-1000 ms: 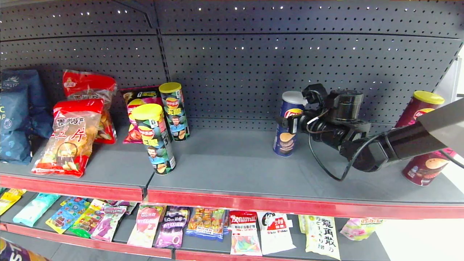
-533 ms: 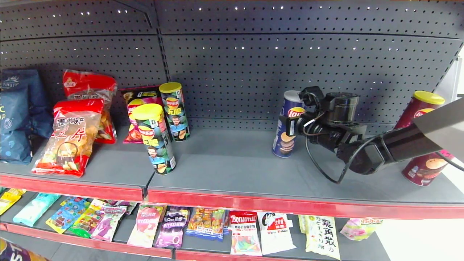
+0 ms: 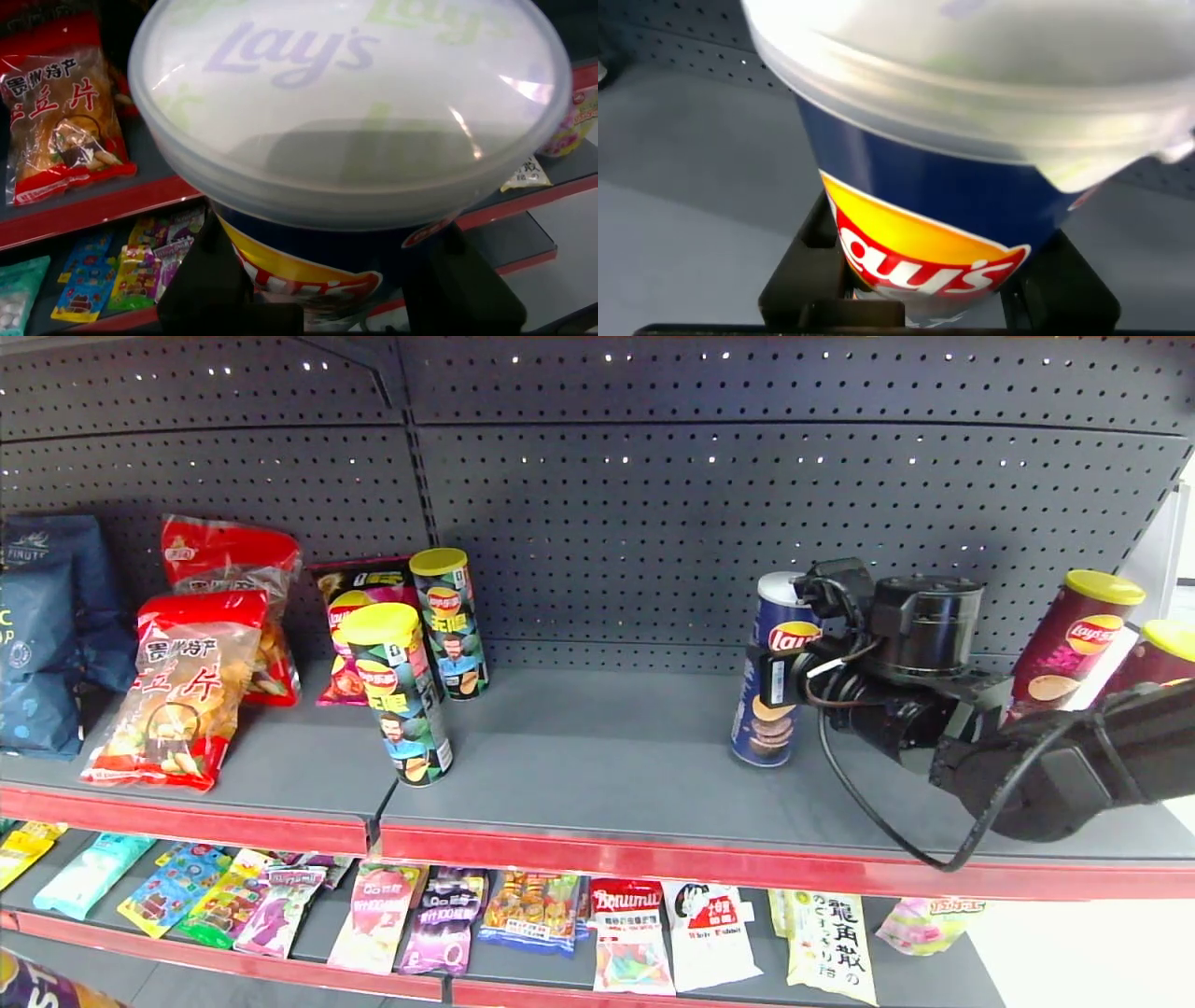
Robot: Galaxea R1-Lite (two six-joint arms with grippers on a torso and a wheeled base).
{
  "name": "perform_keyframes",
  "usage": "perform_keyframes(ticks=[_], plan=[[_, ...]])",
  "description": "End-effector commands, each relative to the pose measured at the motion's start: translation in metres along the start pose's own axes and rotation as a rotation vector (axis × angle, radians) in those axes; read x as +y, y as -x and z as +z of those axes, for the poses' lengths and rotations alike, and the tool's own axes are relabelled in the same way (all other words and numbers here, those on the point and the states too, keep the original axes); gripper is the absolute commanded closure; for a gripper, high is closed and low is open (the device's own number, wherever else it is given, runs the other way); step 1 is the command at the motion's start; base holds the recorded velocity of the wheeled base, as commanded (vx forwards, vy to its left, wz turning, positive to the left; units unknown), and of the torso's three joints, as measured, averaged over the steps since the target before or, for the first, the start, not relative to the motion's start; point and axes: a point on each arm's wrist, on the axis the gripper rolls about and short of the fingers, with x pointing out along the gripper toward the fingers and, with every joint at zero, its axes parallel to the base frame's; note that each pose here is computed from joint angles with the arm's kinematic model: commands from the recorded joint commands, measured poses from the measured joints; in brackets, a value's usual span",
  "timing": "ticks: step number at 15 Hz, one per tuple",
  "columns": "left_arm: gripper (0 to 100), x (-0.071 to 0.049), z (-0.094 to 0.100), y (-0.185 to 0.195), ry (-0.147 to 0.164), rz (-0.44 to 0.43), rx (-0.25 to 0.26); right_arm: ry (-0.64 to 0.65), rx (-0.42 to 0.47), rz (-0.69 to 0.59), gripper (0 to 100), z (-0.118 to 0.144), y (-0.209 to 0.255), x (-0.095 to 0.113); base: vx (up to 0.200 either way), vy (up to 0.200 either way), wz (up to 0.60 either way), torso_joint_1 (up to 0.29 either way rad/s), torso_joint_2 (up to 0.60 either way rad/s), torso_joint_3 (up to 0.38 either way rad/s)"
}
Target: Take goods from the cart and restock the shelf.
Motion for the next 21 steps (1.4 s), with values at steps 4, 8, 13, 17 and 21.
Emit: perform_keyframes(ticks=[4,8,13,17,21], plan=[[100,0.0,0.001,0.0,-0.001,0.002,-0.002,-0.032,0.021,0.017,100,-0.007,0.044,0.017,0.0,0.0,0.0,0.0,0.0,0.0],[100,0.0,0.001,0.001,-0.002,0.003,-0.005,-0.079,0.022,0.048,100,-0.011,0.049,0.03,0.0,0.0,0.0,0.0,0.0,0.0],[100,0.0,0.001,0.001,-0.004,0.007,-0.009,-0.067,0.045,0.05,100,-0.023,0.042,0.035,0.0,0.0,0.0,0.0,0.0,0.0],[100,0.0,0.001,0.002,-0.005,0.007,-0.012,-0.06,0.045,0.018,100,-0.028,0.036,0.04,0.0,0.0,0.0,0.0,0.0,0.0],[100,0.0,0.001,0.002,-0.004,0.007,-0.01,-0.05,0.042,0.028,100,-0.028,0.045,0.05,0.0,0.0,0.0,0.0,0.0,0.0]])
